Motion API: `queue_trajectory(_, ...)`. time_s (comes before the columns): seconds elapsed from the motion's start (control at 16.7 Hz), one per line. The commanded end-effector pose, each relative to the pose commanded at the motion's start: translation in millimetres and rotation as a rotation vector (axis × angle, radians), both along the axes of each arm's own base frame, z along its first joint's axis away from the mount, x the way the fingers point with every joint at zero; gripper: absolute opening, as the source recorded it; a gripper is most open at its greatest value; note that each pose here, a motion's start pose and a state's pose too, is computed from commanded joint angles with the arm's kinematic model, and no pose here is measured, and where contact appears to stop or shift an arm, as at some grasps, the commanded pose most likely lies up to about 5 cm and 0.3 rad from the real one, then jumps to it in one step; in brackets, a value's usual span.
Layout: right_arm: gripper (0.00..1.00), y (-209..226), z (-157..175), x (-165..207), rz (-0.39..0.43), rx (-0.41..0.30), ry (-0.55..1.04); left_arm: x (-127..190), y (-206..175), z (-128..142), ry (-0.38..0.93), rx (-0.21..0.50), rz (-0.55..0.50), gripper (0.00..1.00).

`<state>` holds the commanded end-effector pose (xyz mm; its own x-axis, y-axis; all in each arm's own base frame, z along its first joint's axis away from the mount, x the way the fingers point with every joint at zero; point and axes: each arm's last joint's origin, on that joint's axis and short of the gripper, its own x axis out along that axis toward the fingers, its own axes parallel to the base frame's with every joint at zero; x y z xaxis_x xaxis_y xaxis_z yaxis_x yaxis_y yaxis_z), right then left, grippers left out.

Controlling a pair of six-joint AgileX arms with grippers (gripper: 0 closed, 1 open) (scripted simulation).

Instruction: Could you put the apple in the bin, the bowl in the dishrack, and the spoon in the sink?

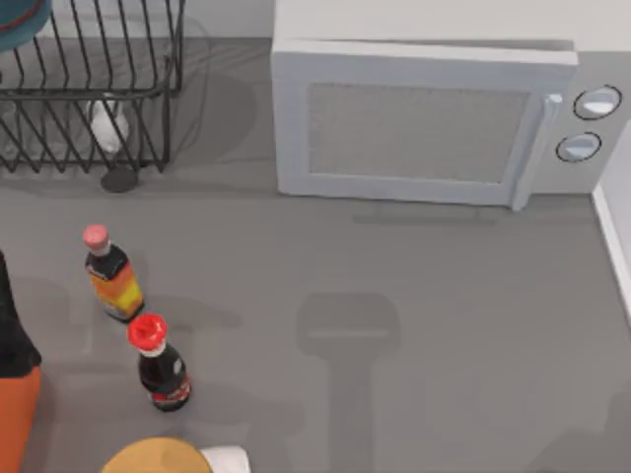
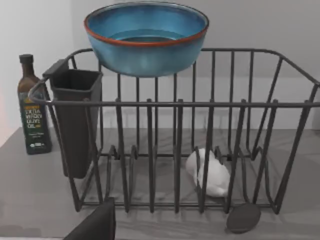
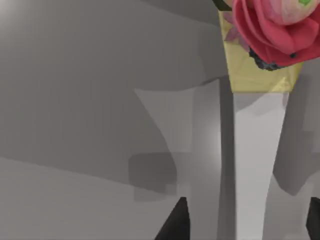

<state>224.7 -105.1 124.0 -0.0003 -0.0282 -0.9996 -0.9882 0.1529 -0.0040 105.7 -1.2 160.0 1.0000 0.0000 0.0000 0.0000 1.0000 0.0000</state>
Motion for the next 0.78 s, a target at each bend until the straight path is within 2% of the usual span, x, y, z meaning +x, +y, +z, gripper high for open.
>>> queue_trajectory(0.48, 0.0, 1, 81, -2, -0.001, 0.007, 0.015, 0, 0, 0, 0.0, 0.0, 0.0, 1.0)
queue_trajectory(0.78, 0.0, 1, 91, -3, -0.005, 0.002, 0.004, 0, 0, 0, 0.0, 0.0, 0.0, 1.0)
